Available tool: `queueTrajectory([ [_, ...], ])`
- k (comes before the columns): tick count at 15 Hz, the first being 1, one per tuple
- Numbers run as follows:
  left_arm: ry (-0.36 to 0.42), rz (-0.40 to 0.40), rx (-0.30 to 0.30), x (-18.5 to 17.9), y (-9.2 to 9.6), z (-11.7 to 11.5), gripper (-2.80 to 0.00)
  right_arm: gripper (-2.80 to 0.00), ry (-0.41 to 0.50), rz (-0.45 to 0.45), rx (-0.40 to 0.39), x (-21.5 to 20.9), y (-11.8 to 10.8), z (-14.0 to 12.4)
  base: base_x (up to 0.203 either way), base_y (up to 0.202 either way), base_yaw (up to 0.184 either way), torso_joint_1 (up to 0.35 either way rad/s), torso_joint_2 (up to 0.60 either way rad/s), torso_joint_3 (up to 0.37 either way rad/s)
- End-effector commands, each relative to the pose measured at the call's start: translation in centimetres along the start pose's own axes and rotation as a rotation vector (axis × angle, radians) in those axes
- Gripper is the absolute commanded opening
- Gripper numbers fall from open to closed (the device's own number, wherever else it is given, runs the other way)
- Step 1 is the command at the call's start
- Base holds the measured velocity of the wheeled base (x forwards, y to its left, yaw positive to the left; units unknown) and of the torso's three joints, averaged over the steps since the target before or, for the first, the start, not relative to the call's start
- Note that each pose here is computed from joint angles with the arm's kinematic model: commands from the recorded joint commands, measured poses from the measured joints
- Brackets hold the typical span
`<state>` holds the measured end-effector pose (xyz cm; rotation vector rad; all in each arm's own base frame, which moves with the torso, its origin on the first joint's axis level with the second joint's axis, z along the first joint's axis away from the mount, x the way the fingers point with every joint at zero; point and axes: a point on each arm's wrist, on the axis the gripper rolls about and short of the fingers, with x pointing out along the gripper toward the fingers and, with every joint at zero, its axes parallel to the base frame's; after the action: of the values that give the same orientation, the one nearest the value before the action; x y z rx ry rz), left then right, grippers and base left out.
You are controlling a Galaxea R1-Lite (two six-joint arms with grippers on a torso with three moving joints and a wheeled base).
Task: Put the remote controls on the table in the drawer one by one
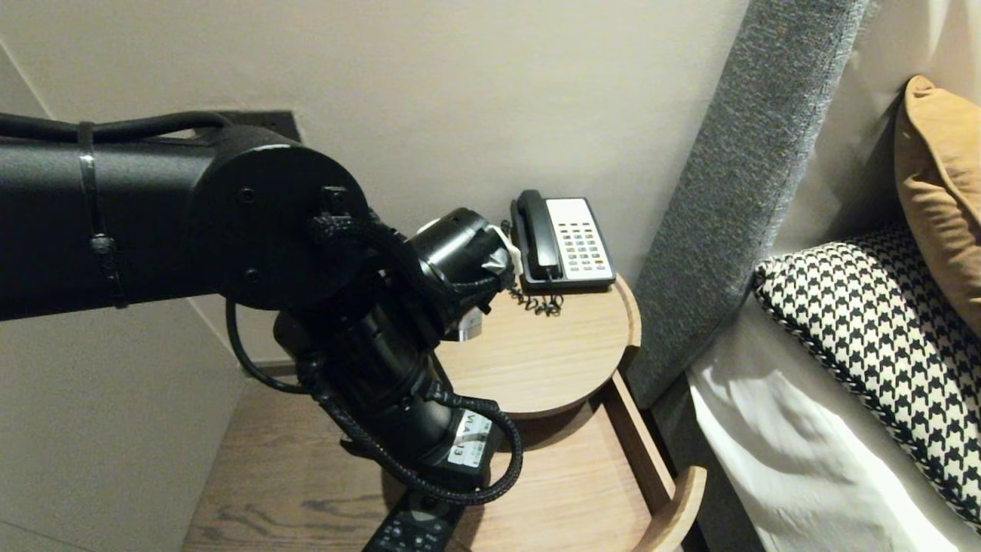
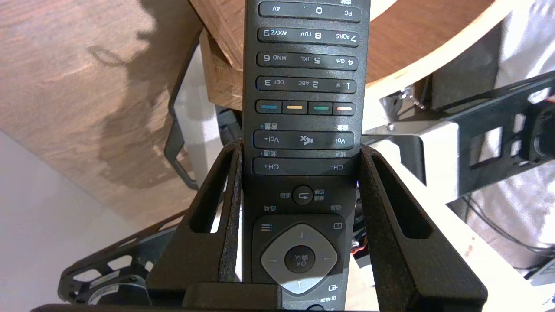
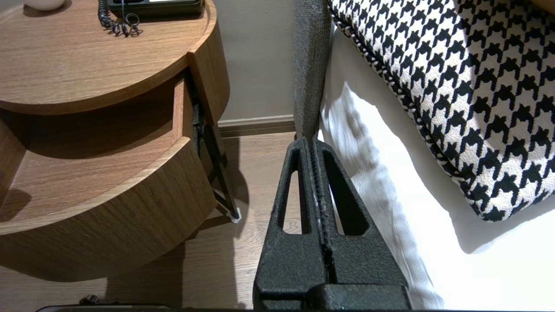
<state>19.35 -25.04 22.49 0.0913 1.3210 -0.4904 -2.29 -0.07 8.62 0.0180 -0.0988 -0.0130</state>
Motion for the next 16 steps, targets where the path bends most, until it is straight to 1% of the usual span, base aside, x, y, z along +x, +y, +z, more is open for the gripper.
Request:
queueTrajectory([
  [1, 0.043, 0.021, 0.0, 1.5, -0.2, 0.2, -2.8, -2.8, 0.041, -0.001, 0.0, 0.2, 0.0, -1.1, 0.0, 0.0, 0.0, 0.0, 0.0, 0.0],
  [3, 0.067, 0.031, 0.007, 2.6, -0.6, 0.4, -2.8, -2.8, 0.041, -0.001, 0.0, 0.2, 0.0, -1.1, 0.0, 0.0, 0.0, 0.0, 0.0, 0.0],
  [7, 0.115, 0.043, 0.043, 4.8, -2.0, 0.2, -2.8, -2.8, 0.041, -0.001, 0.0, 0.2, 0.0, -1.1, 0.0, 0.0, 0.0, 0.0, 0.0, 0.0],
  [8, 0.127, 0.032, 0.049, 5.1, -2.3, 0.1, -2.8, -2.8, 0.041, -0.001, 0.0, 0.2, 0.0, -1.1, 0.0, 0.0, 0.0, 0.0, 0.0, 0.0],
  [10, 0.14, 0.019, 0.075, 5.7, -2.5, 0.2, -2.8, -2.8, 0.041, -0.001, 0.0, 0.2, 0.0, -1.1, 0.0, 0.0, 0.0, 0.0, 0.0, 0.0],
  [16, 0.172, 0.033, 0.112, 8.1, -3.1, 0.6, -2.8, -2.8, 0.041, -0.001, 0.0, 0.2, 0.0, -1.1, 0.0, 0.0, 0.0, 0.0, 0.0, 0.0],
])
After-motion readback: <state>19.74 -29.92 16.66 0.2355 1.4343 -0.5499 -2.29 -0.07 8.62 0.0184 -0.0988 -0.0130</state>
